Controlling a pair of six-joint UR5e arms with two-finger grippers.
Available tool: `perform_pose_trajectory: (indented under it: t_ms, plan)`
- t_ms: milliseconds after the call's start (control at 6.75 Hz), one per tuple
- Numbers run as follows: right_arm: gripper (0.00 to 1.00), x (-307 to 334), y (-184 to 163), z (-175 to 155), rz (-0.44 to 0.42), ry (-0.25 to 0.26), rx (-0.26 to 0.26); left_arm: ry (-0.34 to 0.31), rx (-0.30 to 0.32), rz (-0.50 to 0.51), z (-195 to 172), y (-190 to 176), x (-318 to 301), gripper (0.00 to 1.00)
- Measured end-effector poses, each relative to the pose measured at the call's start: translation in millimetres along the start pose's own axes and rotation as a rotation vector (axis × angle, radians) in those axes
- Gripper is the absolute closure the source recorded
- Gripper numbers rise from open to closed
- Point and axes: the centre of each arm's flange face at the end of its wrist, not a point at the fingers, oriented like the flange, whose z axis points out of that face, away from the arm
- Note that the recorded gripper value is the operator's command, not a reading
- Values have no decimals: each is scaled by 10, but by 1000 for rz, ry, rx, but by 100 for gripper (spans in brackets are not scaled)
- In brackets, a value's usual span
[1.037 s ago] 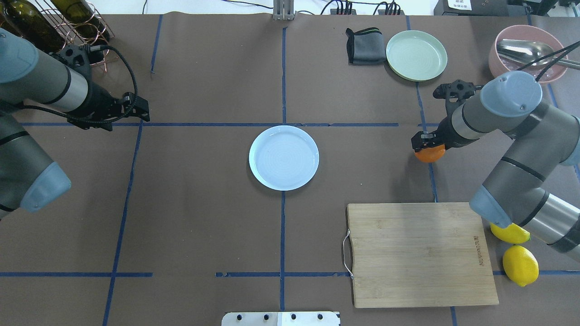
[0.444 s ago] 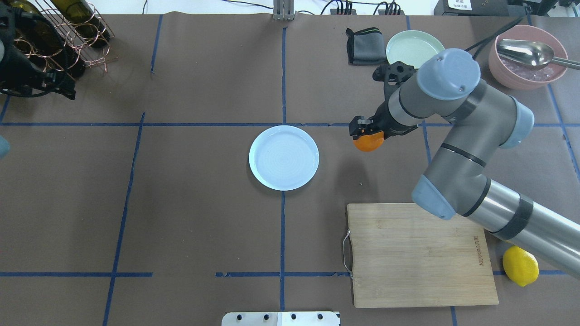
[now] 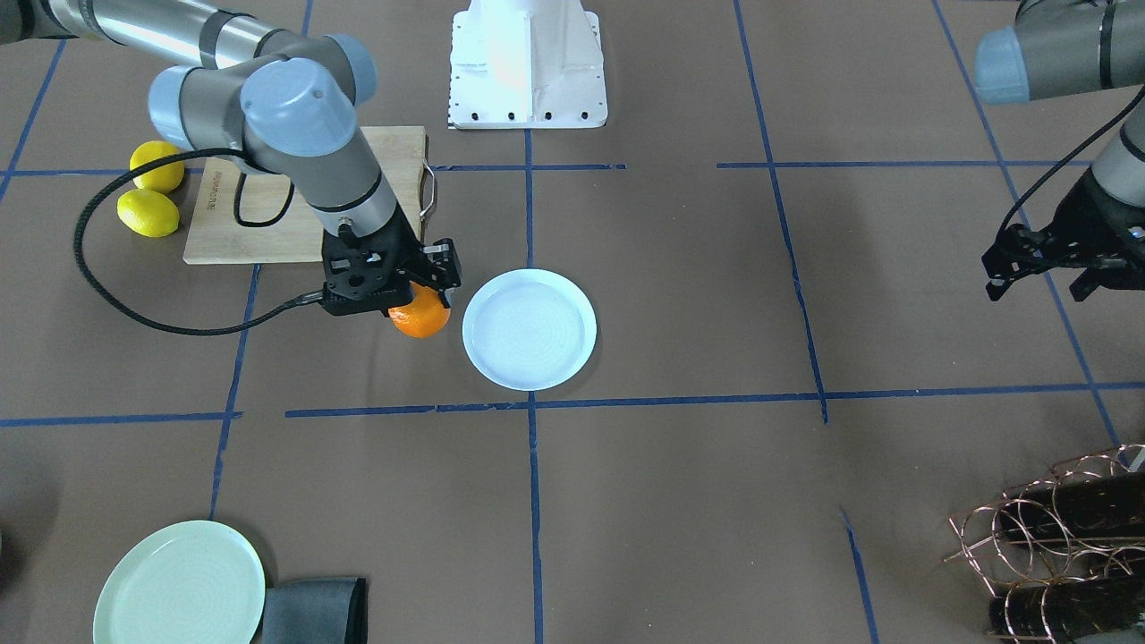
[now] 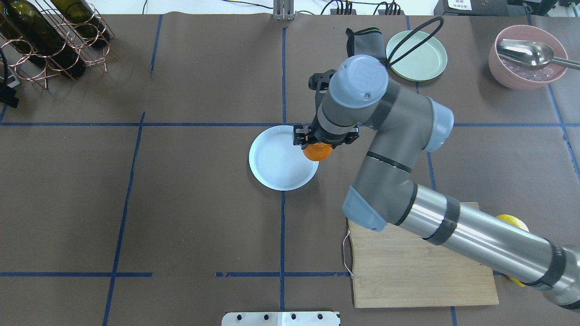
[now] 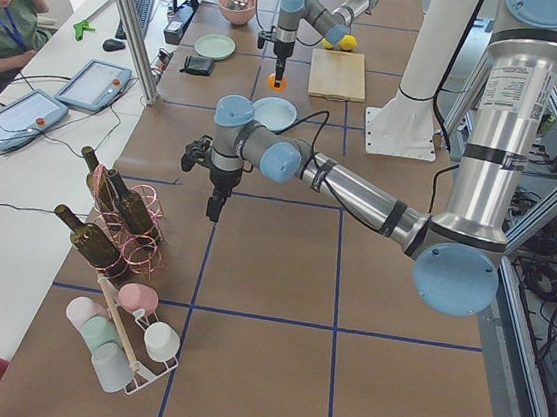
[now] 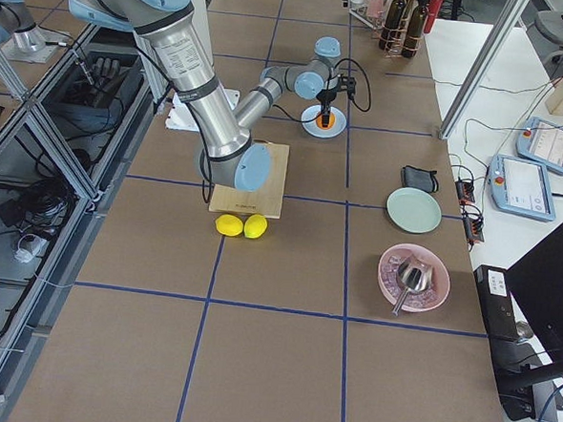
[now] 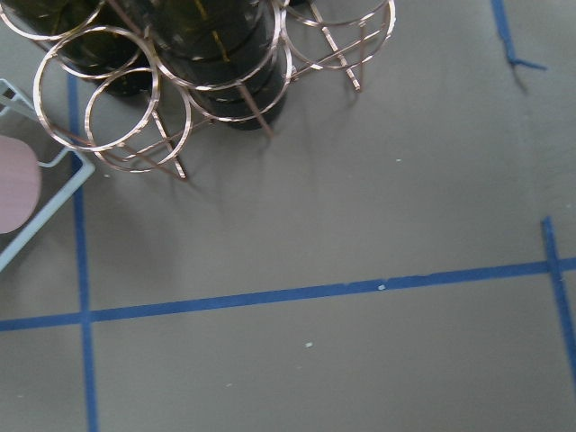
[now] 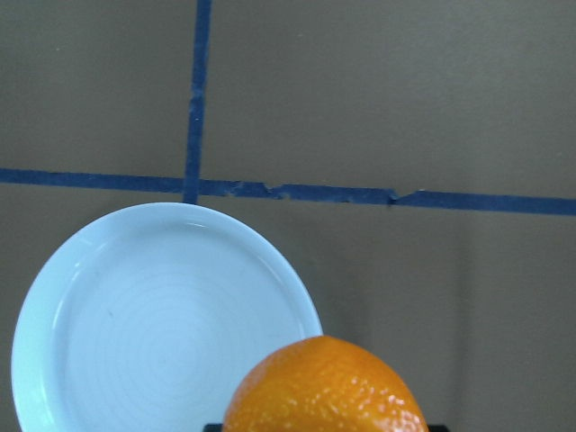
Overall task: Pick orange to plate
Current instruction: 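Carry the orange with the right gripper over the light blue plate and lower it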
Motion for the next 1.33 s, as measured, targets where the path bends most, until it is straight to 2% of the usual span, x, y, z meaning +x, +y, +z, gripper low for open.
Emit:
perform_pose_trajectory:
  t_ms: [296,444,593,1037,1333]
  plan:
    - [100,-455,64,292,5,42,3,-11,-20,19,68,82,-208,0]
    - [94,-575,65,399,2,61,8,-14,-30,16,112,97,-253,0]
    - [1,-678,32,488,1,73,11,-15,-36,13,142,102,-278,0]
    - [0,-797,-5,523,-3,63,17,-18,-45,7,190,109,-316,0]
    - [0,-812,-100,201,1,25,24,-20,-48,3,212,109,-347,0]
